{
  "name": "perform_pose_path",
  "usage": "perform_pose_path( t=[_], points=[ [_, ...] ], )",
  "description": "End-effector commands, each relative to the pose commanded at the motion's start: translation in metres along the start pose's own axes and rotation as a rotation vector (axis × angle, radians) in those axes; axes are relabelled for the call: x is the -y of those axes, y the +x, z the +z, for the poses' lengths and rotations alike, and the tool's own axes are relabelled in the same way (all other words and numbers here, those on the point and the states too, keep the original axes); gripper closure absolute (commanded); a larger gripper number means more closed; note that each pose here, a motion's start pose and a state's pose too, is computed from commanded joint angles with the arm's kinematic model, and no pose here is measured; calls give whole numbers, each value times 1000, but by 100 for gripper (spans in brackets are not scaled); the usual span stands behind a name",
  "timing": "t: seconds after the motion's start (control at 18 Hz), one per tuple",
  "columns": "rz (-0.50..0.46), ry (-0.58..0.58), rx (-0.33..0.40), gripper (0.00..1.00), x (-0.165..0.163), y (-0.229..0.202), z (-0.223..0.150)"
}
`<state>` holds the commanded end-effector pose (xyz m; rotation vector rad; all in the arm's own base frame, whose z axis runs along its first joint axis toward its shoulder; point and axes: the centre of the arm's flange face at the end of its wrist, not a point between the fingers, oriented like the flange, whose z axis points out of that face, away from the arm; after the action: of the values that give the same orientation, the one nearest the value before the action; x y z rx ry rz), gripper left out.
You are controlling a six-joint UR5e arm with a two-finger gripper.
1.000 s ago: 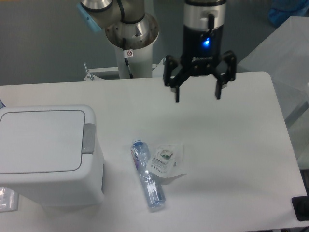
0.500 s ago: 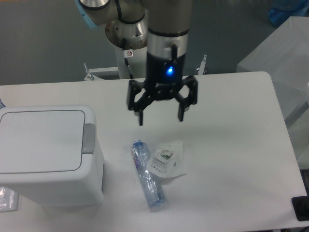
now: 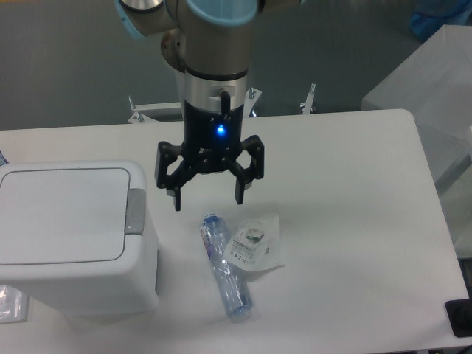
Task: Open the trash can
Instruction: 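Move the open gripper toward the trash can's grey lid tab, then lower the gripper fingers under the grey tab of the lid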
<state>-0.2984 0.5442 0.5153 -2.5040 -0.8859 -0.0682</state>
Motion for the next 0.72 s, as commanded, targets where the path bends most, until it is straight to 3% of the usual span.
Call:
perform_pose_path(
  t=[0.72],
  points=[
    [-58,-41,-15,0,-7,21,24]
  ],
)
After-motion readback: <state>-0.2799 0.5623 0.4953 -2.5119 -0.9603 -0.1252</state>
